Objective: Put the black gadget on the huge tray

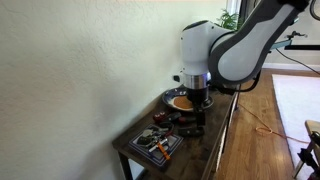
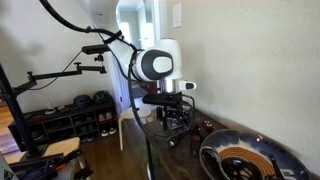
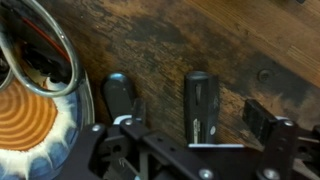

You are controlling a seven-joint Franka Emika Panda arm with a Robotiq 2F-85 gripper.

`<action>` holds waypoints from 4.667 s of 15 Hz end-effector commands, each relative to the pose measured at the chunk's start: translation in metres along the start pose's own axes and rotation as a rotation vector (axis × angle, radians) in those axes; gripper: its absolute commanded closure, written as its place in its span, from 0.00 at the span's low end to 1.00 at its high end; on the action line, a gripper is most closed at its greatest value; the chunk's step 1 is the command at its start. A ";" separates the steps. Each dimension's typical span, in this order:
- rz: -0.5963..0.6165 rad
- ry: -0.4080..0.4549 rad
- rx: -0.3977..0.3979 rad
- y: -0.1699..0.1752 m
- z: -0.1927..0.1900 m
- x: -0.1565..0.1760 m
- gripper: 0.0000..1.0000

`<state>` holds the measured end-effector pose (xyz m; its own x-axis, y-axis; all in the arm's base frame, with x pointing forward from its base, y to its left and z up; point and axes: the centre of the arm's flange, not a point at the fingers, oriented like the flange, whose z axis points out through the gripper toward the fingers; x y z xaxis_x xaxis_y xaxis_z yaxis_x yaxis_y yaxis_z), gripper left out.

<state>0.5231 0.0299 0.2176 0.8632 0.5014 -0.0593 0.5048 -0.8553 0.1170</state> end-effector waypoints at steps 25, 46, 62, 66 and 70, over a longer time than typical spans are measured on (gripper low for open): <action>-0.006 0.003 0.095 -0.002 0.033 0.031 0.61; 0.088 0.066 -0.090 0.050 -0.072 -0.004 0.83; 0.201 0.068 -0.189 0.147 -0.054 0.007 0.83; 0.203 0.071 -0.189 0.161 -0.041 0.021 0.83; 0.208 0.072 -0.180 0.172 -0.024 0.037 0.83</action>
<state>0.6228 -0.0889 0.2671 0.9395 0.3407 0.0345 0.3159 -0.9012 0.2966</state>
